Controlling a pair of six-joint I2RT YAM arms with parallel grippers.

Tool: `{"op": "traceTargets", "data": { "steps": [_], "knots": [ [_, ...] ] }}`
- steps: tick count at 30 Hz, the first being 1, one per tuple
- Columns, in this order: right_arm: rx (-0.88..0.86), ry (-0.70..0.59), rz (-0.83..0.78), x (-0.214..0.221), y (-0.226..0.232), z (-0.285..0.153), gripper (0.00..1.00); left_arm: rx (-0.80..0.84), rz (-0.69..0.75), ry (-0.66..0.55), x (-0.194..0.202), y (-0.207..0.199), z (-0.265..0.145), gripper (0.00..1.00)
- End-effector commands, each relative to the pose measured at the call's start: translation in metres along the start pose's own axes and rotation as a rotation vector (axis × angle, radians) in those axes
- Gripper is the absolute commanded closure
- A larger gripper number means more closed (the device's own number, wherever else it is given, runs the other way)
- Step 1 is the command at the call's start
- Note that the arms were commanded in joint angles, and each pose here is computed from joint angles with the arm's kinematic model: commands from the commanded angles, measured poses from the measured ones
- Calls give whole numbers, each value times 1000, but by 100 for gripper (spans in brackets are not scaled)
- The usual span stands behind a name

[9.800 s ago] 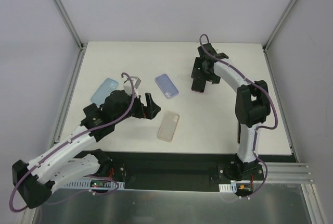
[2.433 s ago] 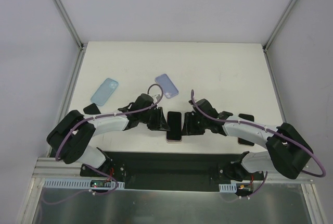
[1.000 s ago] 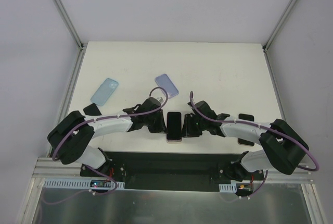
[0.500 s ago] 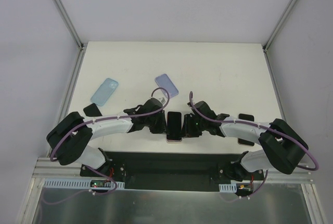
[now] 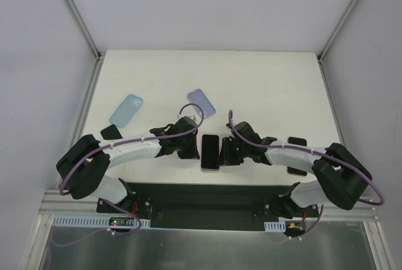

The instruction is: Put the phone into the phone case

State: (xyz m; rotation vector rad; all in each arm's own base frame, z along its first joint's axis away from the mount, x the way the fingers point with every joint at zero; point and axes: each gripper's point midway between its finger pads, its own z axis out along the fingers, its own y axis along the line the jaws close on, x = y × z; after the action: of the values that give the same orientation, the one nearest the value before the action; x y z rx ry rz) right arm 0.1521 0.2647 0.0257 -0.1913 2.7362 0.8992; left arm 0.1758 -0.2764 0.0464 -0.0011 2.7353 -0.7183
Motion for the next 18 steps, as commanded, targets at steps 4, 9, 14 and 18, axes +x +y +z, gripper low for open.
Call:
{"op": "traceTargets", "data": {
  "steps": [4, 9, 14, 18],
  "knots": [
    [-24, 0, -5, 0, 6, 2, 71, -34, 29, 25, 1, -1, 5, 100],
    [-19, 0, 1, -1, 5, 3, 71, -9, 35, 39, 3, -8, 7, 100],
    [-19, 3, 0, 0, 5, 4, 71, 10, 44, 51, 7, -16, 9, 100],
    [-23, 3, 0, 0, 6, 4, 70, 1, 50, 76, 16, -17, 15, 100]
  ]
}}
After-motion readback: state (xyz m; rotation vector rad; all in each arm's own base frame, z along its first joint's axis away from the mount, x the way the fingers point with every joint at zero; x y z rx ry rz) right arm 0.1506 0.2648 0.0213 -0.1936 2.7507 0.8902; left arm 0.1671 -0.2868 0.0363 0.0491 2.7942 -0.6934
